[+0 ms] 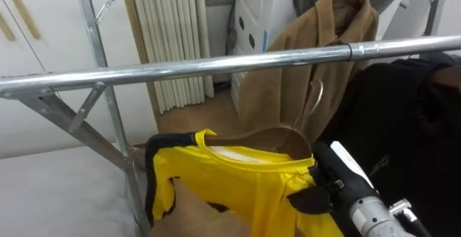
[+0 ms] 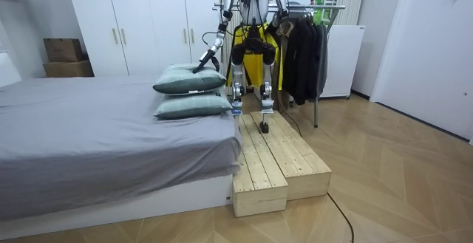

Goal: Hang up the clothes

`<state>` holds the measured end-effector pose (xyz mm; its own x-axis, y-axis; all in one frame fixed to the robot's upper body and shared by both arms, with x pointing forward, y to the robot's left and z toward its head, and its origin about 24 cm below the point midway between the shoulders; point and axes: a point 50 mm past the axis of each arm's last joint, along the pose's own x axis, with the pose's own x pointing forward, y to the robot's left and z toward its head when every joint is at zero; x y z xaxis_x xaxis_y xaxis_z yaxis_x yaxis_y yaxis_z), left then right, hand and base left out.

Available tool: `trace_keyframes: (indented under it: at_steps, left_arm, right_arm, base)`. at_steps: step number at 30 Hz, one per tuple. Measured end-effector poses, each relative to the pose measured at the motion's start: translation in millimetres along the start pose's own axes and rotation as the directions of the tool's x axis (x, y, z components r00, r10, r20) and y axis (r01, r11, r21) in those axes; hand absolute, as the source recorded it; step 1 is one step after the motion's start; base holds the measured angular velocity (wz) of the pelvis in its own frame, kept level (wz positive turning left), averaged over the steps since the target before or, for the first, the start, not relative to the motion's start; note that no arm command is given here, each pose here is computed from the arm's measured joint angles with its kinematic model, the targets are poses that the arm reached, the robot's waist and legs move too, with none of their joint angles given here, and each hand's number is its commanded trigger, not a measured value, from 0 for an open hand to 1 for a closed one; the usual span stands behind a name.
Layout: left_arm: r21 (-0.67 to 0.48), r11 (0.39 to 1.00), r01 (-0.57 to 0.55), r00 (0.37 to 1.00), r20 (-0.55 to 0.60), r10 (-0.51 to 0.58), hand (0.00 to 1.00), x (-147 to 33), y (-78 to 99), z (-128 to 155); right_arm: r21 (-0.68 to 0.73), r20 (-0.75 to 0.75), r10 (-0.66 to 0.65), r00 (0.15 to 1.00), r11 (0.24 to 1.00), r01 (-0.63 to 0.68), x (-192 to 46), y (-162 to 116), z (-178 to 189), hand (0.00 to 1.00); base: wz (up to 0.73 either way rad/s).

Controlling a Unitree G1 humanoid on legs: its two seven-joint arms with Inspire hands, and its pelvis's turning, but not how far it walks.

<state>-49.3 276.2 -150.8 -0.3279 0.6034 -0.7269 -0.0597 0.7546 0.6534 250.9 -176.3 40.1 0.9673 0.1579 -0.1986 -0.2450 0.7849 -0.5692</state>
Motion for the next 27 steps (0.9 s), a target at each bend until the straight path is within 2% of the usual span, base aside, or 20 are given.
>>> trace_keyframes:
  at_steps: [10, 19, 27]
  left_arm:
    - [-0.004, 1.0, -0.019, 1.0, 0.024, 0.019, 0.0, -0.6, 2.3, 6.0]
    - [0.026, 0.999, -0.038, 0.998, 0.046, 0.037, 0.0, -0.2, 4.4, 8.0]
    - [0.024, 0.999, -0.042, 0.998, 0.05, 0.041, 0.0, 2.3, 11.5, 9.7]
  right_arm:
    - [-0.046, 0.03, 0.005, 1.0, 0.999, -0.004, 4.3, -3.5, 9.1, 1.0]
    - [-0.121, 0.123, 0.022, 0.992, 0.993, -0.007, 4.1, -16.2, 33.0, 1.0]
    - [-0.292, 0.112, -0.008, 0.994, 0.955, 0.041, 5.4, -21.1, 39.5, 1.0]
  base:
    - [0.05]
    - [-0.01]
    - [0.0]
